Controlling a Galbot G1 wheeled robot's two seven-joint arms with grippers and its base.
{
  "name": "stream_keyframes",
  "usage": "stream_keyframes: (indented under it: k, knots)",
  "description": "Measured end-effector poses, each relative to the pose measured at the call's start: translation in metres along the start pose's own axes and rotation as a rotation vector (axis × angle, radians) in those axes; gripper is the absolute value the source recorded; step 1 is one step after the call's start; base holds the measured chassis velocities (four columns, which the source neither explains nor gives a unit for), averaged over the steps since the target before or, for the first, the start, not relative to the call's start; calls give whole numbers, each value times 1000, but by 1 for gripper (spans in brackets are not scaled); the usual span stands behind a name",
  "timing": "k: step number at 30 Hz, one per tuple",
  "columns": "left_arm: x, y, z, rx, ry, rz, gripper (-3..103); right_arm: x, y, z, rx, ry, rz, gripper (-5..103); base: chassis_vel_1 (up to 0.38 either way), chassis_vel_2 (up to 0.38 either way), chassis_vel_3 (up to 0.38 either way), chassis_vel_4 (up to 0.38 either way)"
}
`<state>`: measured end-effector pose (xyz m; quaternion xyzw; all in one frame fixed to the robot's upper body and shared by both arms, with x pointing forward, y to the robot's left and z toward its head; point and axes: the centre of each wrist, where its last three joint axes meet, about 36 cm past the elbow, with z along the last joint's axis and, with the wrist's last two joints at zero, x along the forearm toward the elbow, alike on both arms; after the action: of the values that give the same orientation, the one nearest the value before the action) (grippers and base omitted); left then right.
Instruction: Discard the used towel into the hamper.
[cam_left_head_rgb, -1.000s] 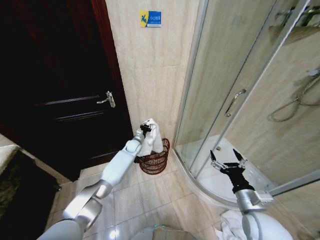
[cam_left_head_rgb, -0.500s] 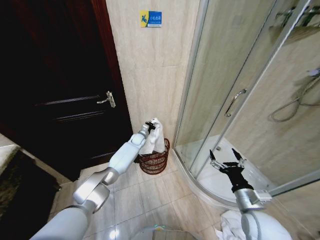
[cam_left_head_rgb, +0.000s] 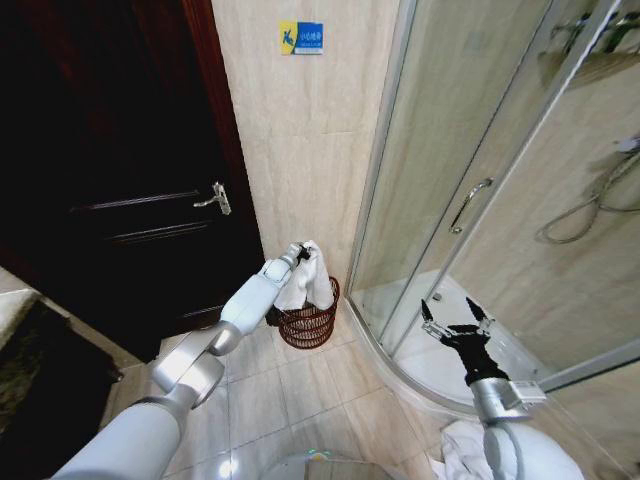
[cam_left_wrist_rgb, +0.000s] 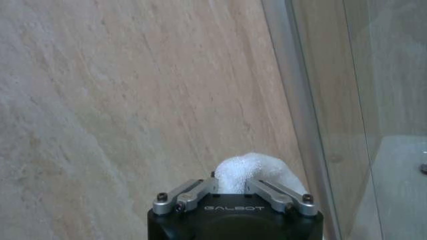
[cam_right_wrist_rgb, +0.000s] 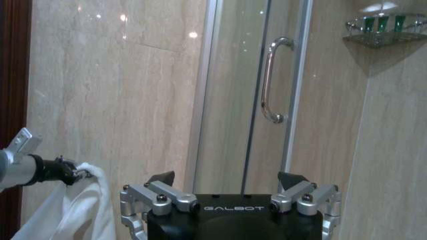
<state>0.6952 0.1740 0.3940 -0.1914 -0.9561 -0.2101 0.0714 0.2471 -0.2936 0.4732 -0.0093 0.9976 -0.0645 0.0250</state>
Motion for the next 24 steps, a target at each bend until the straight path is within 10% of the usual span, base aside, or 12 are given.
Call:
stream_keyframes:
  k: [8, 24]
  knots:
    - [0, -10, 5, -15, -11, -8, 4, -1, -1, 2, 2, 1, -1, 100, 0, 0, 0, 0]
    - [-13, -16, -2, -80, 20, -80, 64, 3, -2, -2, 8, -9, 2, 100, 0, 0, 0, 0]
